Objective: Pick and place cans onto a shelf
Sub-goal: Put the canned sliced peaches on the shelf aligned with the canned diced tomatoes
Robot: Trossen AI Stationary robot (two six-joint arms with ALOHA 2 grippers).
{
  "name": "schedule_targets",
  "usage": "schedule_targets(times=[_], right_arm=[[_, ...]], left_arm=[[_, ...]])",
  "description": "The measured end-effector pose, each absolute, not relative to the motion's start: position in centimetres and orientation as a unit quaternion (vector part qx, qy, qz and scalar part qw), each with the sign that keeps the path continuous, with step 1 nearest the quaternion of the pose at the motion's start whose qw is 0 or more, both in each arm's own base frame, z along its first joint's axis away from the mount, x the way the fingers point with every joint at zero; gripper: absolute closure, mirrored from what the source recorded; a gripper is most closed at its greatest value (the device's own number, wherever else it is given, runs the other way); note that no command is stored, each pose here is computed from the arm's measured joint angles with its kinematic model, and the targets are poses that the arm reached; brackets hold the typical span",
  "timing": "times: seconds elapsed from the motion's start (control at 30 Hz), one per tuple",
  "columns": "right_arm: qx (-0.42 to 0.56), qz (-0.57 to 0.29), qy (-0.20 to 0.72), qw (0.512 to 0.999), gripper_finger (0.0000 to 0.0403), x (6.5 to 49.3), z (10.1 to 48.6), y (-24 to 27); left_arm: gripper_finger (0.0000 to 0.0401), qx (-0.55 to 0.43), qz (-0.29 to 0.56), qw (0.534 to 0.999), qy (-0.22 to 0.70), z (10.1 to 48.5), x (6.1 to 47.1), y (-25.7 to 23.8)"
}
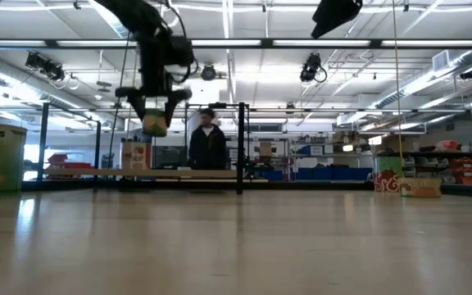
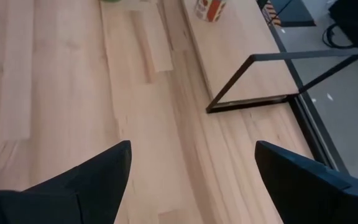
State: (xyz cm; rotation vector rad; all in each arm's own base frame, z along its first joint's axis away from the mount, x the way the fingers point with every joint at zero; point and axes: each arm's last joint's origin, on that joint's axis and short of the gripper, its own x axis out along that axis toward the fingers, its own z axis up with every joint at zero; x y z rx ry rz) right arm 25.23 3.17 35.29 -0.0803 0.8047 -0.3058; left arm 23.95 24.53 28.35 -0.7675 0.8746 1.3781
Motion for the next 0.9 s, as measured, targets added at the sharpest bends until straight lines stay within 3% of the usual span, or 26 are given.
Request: schedule_targets(times=[0.33, 0.9], right_arm=[[-0.020, -0.180, 0.399, 0.899, 0.0054, 26.4, 34.4, 2.0], [0.001, -0.194, 0.414, 0.890, 0.0054, 25.5, 34.5, 1.6]], left_arm=[[0.0113, -0.330, 0.612, 0.577, 0.429, 23.3, 24.7, 27.5], [0.0088, -0.371, 0.590, 0.545, 0.467, 20.7, 24.0, 28.8]])
